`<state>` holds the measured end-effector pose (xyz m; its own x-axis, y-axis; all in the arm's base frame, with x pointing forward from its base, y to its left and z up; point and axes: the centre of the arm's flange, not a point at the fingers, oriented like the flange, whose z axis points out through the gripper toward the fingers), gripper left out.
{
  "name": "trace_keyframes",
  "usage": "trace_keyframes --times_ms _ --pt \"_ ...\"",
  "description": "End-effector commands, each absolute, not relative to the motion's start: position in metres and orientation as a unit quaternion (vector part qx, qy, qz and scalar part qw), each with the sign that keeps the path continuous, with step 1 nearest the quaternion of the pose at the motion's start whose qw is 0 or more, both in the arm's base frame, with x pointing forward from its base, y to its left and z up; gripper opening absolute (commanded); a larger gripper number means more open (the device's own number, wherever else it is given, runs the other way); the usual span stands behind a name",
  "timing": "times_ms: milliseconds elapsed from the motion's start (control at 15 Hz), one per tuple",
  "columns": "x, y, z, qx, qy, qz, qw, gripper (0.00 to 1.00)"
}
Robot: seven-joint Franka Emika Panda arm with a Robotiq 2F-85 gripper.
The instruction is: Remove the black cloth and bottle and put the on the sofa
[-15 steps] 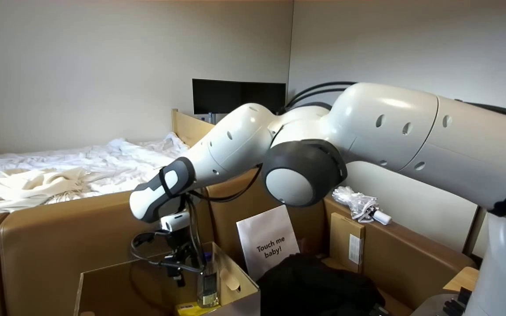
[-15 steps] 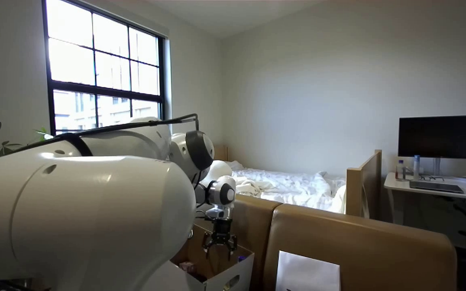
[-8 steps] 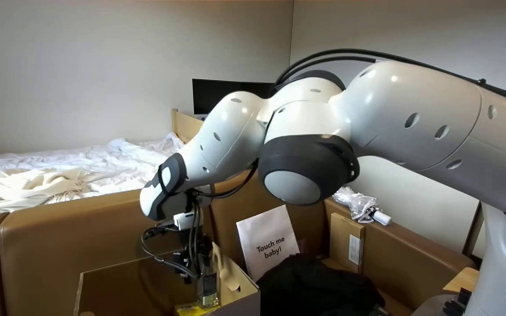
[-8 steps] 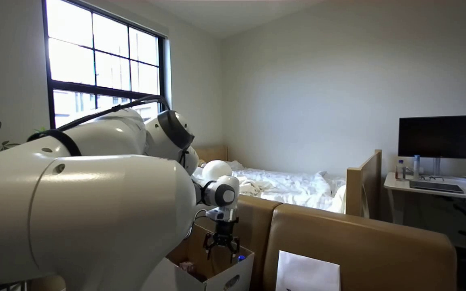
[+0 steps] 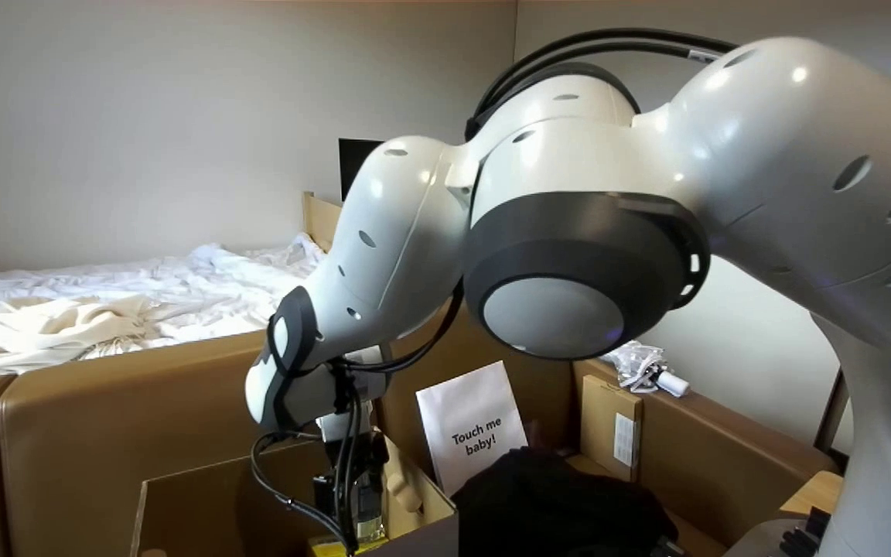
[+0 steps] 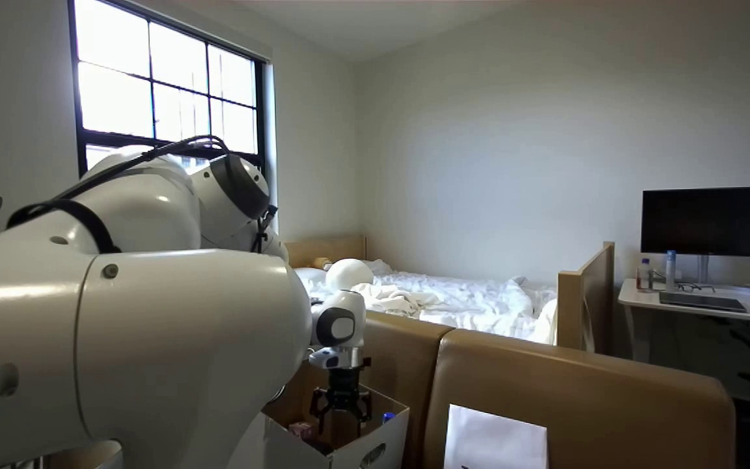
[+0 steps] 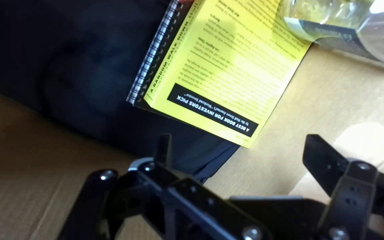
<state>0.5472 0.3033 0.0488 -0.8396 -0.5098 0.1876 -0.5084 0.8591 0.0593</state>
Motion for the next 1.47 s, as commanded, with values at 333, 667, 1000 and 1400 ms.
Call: trace_keyframes --times_ms 333,667,1000,1400 --pt "0.576 0.281 0.073 0.344 -0.936 0.059 0.050 1.00" --pt "0.606 0.265 0.086 0.375 -0.925 0.058 -0.027 1.00" --pt "0.594 0.261 0.071 0.320 -0.946 -0.037 -0.031 1.00" --pt "0.590 0.232 0.073 0.205 -0.977 0.033 -0.041 1.00"
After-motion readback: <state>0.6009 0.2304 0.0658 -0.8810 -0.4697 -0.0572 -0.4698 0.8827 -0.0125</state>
